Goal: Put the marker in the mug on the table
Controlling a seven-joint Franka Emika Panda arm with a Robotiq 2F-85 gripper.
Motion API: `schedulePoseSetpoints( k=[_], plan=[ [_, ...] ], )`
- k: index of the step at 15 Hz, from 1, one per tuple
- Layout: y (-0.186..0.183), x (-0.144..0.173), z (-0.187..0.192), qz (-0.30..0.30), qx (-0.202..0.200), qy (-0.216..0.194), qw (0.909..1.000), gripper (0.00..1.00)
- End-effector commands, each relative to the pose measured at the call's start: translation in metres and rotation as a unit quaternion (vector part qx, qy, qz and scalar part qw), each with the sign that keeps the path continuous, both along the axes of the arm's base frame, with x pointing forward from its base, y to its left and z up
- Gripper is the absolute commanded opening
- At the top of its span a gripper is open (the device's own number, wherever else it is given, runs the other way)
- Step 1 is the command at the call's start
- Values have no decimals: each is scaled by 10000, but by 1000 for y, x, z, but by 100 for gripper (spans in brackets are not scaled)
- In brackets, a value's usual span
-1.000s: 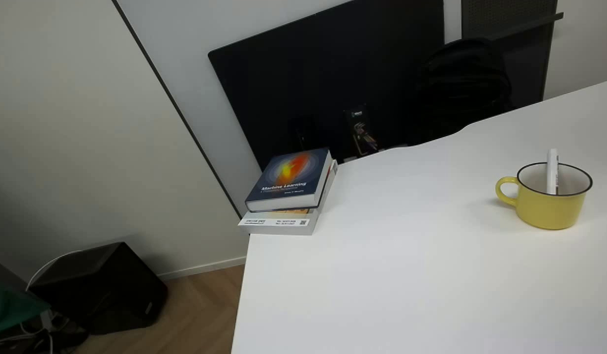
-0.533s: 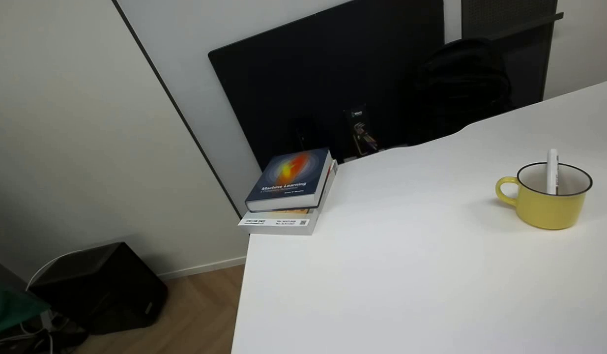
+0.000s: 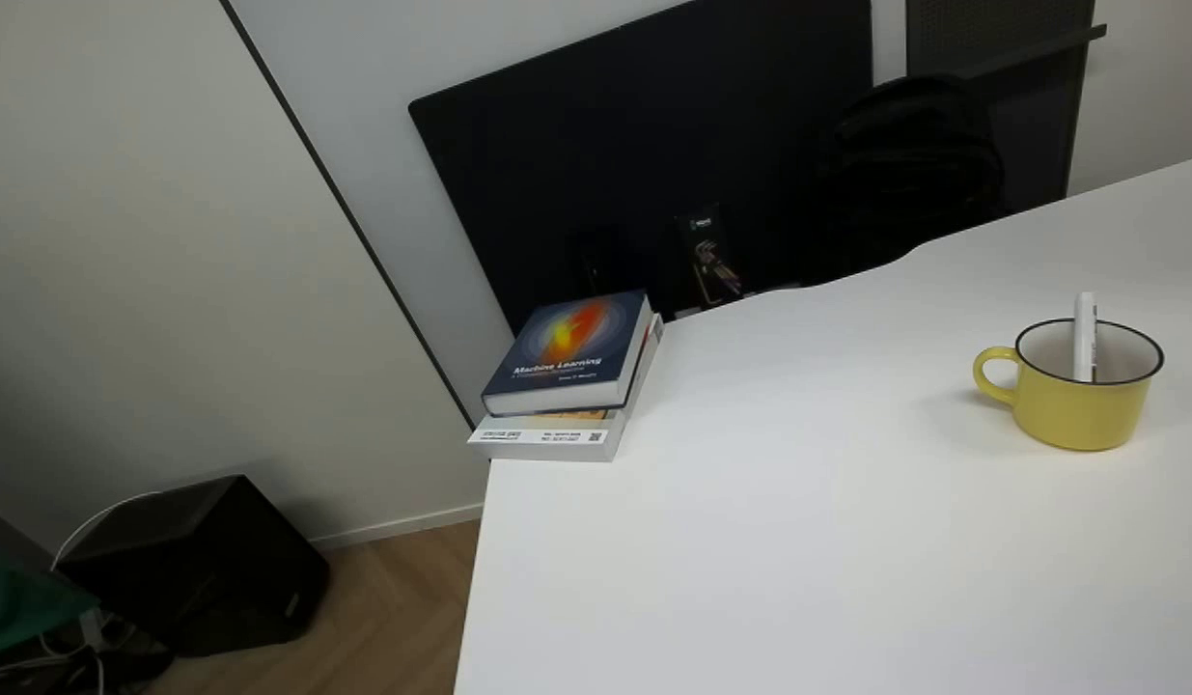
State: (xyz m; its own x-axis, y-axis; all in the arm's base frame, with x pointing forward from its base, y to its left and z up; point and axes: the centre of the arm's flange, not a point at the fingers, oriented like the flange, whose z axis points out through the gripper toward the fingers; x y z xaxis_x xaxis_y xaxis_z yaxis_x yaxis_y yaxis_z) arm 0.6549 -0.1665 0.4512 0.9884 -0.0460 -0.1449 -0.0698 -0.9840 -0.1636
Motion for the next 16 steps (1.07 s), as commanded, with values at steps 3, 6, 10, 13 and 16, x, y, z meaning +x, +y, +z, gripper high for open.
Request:
schedulePoseSetpoints(
  k=[3, 6, 10, 13, 16],
  plan=[
    [0, 0, 2, 4, 1, -5, 10000, 100],
    [0, 0, 2, 7, 3, -7, 10000, 100],
    [14, 7, -27, 394, 149, 197, 9989, 100],
    [41, 15, -65, 675, 258, 295, 9969, 100],
    [67, 26, -98, 897, 319, 267, 9951, 100]
  ],
)
